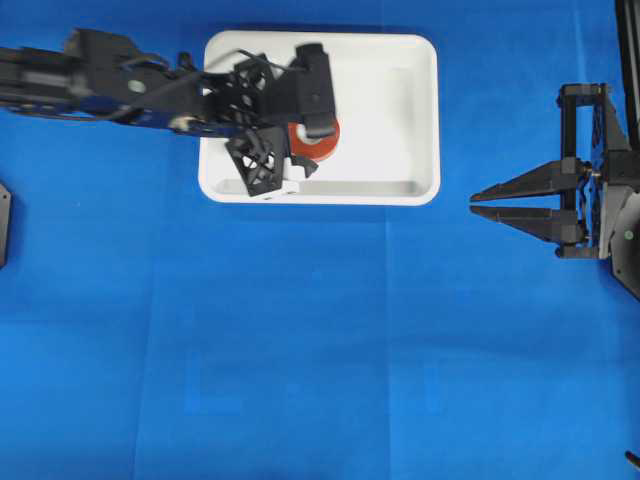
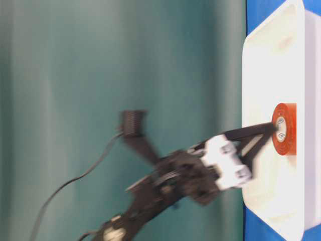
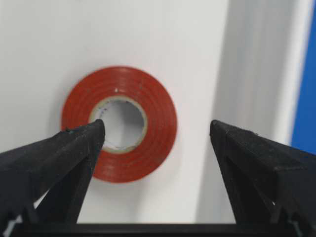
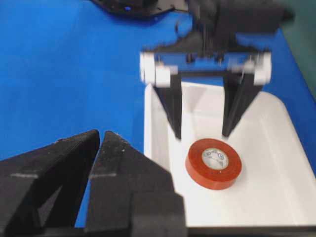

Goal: Place one roll of tape in the white case with the left arm.
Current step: 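Lower the tape into the tray and open the left gripper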

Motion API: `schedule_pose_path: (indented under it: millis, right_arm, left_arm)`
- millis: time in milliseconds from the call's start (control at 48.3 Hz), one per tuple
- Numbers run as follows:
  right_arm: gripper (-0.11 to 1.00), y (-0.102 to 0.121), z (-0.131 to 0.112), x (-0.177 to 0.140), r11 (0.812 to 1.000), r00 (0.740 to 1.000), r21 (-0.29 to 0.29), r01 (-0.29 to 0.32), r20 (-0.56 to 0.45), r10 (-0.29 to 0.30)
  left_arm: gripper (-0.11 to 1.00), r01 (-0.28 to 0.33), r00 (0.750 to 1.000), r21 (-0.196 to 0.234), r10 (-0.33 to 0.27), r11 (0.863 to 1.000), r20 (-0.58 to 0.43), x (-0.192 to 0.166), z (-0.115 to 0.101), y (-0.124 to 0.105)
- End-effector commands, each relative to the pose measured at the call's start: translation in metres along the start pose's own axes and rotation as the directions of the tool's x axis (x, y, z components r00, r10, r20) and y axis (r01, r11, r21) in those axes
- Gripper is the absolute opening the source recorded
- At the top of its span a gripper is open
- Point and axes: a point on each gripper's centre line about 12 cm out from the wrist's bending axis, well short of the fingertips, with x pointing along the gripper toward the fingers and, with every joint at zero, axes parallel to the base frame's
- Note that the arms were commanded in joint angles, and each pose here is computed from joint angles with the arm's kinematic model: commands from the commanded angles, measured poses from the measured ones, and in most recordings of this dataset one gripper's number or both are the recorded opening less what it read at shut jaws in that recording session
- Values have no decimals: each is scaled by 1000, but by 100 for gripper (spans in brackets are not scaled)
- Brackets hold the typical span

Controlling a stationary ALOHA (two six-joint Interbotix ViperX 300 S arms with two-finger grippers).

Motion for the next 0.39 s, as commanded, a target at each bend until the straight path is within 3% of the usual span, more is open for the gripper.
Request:
schedule_pose_path:
  millis: [0,186,373]
  right_arm:
    - [29,-1,5,1,1000,1000,5,4,14,-4]
    - [29,-1,6,1,1000,1000,5,4,17,-4]
    - [29,0,6,1,1000,1000,5,2,17,-2]
  left_arm:
    - [83,1,995,12,-2,1000,97,-36,22,-5]
    - [83,17,979,40,-25,999,203,-86,33,-19]
    - [83,61,961,78,-80,995,266,-116,24,-45]
